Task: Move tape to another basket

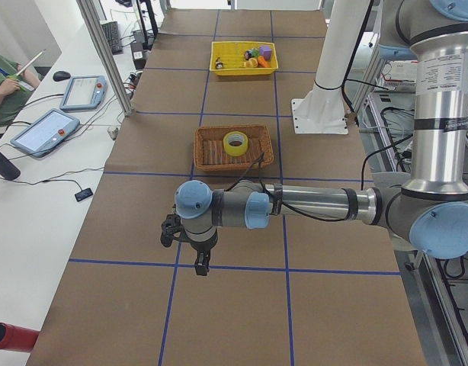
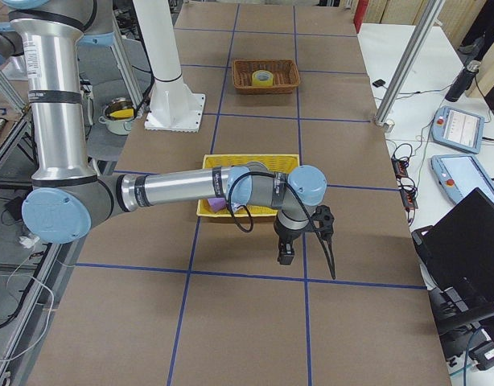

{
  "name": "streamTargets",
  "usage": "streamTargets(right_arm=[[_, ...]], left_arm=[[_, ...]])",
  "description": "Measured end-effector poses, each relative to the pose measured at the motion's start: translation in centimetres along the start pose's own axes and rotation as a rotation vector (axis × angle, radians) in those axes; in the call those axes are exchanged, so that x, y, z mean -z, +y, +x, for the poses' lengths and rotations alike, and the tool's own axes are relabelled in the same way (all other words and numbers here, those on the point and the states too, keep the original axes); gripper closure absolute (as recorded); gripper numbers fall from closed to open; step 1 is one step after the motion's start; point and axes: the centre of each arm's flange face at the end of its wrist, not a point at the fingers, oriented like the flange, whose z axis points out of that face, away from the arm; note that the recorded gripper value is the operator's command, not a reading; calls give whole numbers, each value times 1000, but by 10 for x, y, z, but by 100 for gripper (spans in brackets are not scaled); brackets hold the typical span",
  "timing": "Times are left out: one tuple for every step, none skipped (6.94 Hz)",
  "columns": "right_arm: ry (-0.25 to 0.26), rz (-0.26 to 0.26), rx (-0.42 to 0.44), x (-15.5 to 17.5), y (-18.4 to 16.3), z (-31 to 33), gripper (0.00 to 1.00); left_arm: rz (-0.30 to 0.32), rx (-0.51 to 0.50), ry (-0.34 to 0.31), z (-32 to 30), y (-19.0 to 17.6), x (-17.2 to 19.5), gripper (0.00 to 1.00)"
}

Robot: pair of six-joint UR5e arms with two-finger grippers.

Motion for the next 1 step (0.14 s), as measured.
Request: streamTargets(right_arm=[[0, 1, 1, 1, 0, -1, 0]], left_arm=[[0, 2, -1, 0, 0, 0, 1]])
